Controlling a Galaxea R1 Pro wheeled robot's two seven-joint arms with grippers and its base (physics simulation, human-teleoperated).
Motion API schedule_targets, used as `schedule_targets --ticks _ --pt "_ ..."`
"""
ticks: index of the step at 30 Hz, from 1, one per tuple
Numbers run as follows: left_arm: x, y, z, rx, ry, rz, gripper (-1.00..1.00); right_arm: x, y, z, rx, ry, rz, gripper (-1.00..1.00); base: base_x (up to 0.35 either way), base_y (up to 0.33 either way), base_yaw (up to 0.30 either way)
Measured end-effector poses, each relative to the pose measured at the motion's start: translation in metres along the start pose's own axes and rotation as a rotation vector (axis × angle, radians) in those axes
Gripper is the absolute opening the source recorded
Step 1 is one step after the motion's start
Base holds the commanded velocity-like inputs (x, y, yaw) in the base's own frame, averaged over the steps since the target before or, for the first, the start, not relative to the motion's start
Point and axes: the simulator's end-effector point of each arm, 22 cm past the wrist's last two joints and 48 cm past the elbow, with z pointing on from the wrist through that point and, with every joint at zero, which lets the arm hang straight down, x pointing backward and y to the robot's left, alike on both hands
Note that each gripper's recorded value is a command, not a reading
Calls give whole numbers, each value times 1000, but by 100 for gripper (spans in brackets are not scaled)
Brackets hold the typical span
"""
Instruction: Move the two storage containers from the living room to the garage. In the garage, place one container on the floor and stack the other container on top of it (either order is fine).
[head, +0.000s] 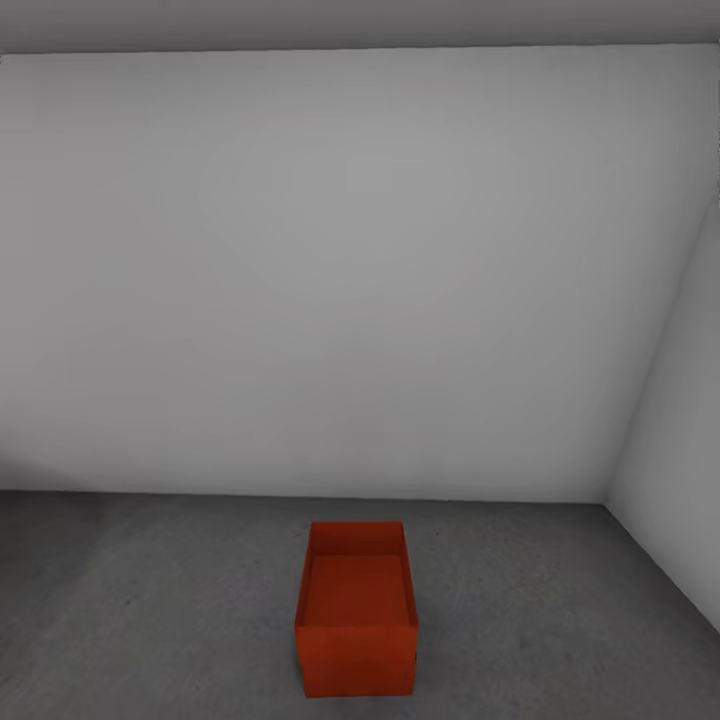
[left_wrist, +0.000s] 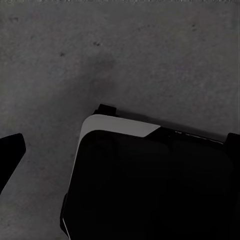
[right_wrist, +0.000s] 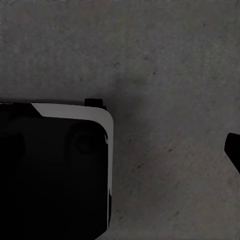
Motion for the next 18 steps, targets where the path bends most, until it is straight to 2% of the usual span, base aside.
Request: schedule_targets --ticks 6,18 --pt "-4 0 -1 4 -8 -1 100 -4 0 -1 1 -9 1 100 0 0 0" --pt "-13 -11 -3 74 -29 -3 100 -11 -2 -2 3 -27 3 100 0 0 0"
